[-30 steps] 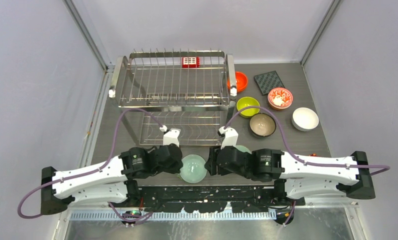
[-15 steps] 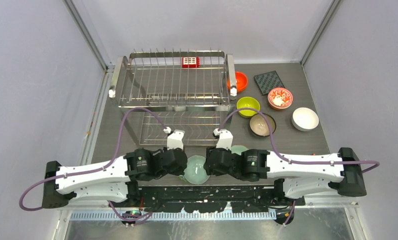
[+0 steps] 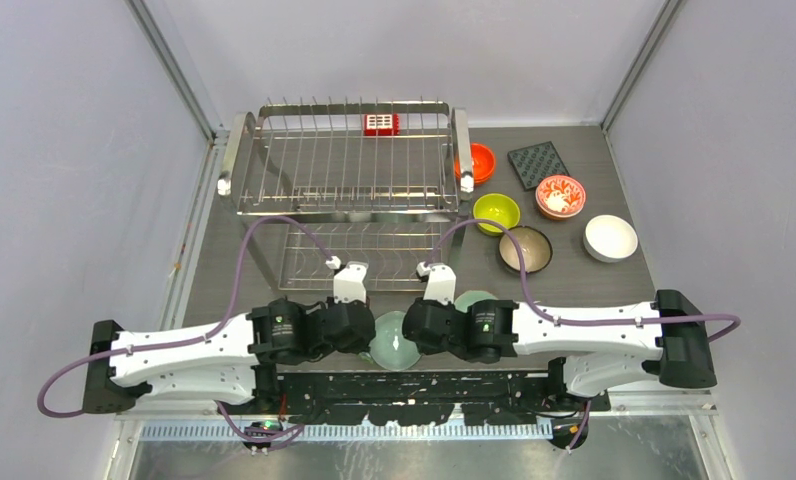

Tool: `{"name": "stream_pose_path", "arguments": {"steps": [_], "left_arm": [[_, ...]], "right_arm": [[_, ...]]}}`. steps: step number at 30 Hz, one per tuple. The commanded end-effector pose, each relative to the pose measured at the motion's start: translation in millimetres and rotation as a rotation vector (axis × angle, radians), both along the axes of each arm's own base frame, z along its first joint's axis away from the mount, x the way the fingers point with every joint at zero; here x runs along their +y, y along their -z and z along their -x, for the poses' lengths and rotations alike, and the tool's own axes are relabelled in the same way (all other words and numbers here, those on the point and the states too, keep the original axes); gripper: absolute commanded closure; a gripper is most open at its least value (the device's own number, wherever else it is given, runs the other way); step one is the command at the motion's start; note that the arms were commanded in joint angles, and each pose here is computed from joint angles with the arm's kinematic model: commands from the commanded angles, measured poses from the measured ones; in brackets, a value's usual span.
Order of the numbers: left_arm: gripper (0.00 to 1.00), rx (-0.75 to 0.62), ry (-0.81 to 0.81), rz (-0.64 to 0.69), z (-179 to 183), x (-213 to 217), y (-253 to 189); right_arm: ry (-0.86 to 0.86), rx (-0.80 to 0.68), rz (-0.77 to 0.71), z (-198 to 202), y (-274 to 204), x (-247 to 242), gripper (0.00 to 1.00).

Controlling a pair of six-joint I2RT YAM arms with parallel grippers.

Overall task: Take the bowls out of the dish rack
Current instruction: Place the bowl with the bowl.

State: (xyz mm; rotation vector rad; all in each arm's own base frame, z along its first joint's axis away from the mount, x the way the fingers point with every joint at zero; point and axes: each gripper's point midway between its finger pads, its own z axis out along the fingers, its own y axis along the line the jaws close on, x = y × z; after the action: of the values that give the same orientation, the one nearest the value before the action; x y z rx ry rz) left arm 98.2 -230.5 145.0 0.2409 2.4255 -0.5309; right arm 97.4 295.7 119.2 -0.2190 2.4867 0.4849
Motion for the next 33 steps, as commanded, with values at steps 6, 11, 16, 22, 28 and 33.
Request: {"name": "stream_pose_path", "arguments": {"steps": [6, 11, 16, 22, 28, 33], "left_arm": [[0.99, -0.054, -0.07, 0.158, -11.3, -10.6, -30.8], [0.9, -0.055, -0.082, 0.163, -12.4, -9.8, -28.2], [0.71, -0.061, -0.081, 0.175, -13.1, -11.8, -28.5], [0.11, -0.078, -0.089, 0.162, -15.4, -5.5, -35.4], [0.0, -0.104, -0.118, 0.171, -17.6, 13.0, -38.1], [0.0, -0.131, -0.161, 0.213, -18.6, 39.8, -32.6]], "right_arm": [[0.018, -0.035, -0.044, -3.6, -26.0, 0.9, 0.99], [0.013, -0.044, -0.058, -2.5, -34.9, -2.5, 0.99], [0.017, -0.055, -0.065, -1.9, -42.9, -7.4, 0.99], [0.033, -0.064, -0.071, -1.2, -53.3, -21.0, 0.99], [0.073, -0.083, -0.032, -2.8, -63.1, -54.8, 0.99], [0.144, -0.137, 0.019, -10.4, -75.8, -100.2, 0.99]]}}
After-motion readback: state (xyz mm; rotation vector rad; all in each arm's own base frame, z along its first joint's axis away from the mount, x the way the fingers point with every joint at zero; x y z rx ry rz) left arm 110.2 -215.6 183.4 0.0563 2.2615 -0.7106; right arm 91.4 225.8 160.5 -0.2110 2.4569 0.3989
